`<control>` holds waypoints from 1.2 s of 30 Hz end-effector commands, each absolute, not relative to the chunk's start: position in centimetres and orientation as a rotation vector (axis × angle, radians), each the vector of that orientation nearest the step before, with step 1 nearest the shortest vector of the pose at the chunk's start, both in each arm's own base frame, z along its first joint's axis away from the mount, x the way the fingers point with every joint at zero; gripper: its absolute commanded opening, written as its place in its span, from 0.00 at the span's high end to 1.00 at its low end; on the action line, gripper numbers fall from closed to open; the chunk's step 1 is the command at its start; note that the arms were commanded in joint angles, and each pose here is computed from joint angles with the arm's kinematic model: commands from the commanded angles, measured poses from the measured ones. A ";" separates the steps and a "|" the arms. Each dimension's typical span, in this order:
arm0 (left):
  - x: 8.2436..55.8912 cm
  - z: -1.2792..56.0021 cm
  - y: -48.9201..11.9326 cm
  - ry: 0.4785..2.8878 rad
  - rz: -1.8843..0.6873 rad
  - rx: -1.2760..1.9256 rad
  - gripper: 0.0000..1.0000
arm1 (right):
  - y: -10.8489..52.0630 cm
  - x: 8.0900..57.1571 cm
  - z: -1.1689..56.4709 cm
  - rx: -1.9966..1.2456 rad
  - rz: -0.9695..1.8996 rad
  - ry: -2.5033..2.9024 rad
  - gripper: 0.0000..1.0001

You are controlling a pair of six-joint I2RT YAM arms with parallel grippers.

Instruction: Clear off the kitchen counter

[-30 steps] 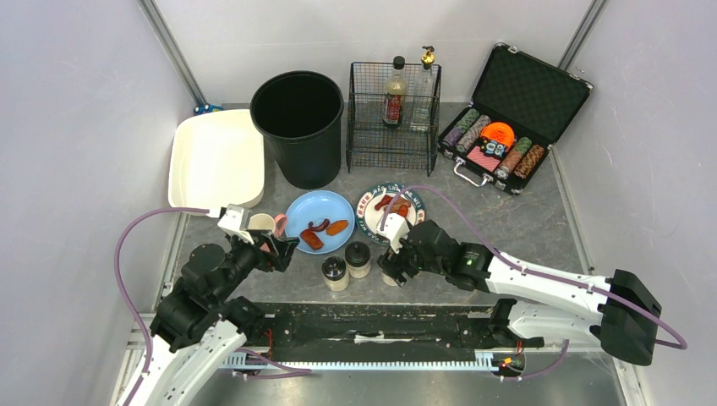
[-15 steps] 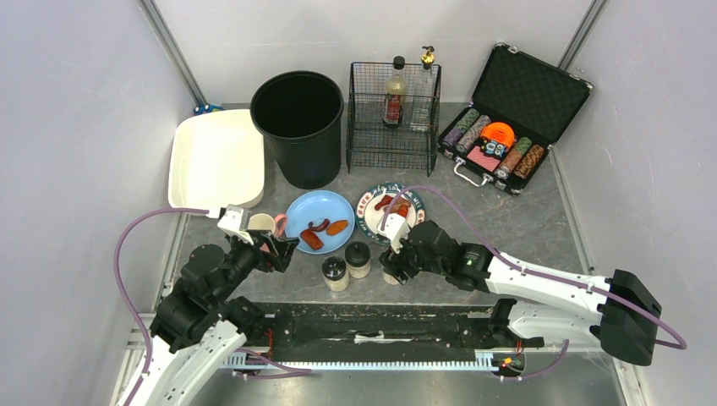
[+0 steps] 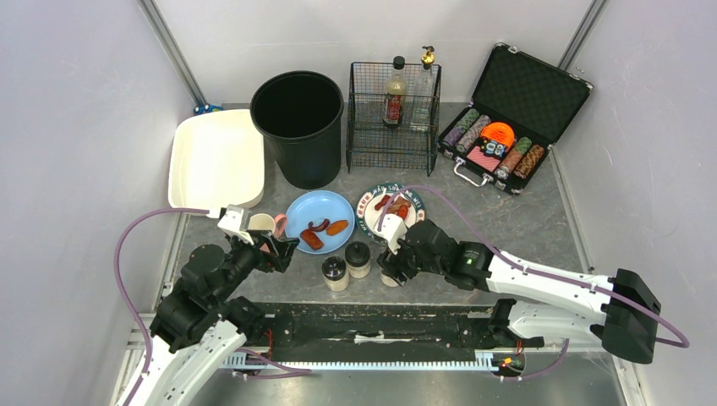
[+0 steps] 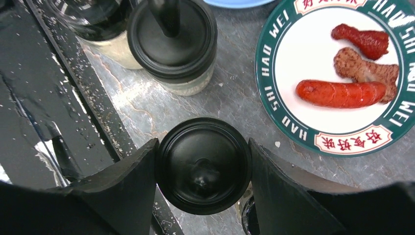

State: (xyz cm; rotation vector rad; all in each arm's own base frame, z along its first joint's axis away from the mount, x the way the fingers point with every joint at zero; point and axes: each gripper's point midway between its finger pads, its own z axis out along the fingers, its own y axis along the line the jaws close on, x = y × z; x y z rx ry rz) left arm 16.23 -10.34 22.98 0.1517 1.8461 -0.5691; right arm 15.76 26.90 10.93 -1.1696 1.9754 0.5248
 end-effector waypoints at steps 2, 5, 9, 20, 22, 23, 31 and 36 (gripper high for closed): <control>16.5 23.6 -10.4 1.811 -0.550 0.190 0.17 | 29.5 17.1 17.6 -1.077 0.594 1.827 0.91; 16.5 23.6 -10.4 1.811 -0.550 0.190 0.17 | 29.7 17.4 19.0 -1.064 0.591 1.803 0.93; 16.5 23.5 -10.4 1.814 -0.551 0.191 0.17 | 29.7 17.8 20.8 -1.045 0.570 1.779 0.96; 16.5 23.5 -10.4 1.814 -0.550 0.193 0.18 | 28.8 20.1 24.8 -0.944 0.450 1.735 1.00; 16.5 23.5 -10.4 1.814 -0.551 0.193 0.18 | 28.5 20.8 25.4 -0.919 0.410 1.733 1.00; 16.5 23.5 -10.4 1.815 -0.550 0.194 0.18 | 28.2 21.4 26.0 -0.891 0.378 1.726 1.00; 16.4 23.6 -10.4 1.807 -0.551 0.192 0.18 | 27.4 24.5 30.2 -0.730 0.250 1.652 1.00; 16.4 23.6 -10.3 1.807 -0.549 0.191 0.18 | 27.0 26.8 32.2 -0.652 0.195 1.642 1.00</control>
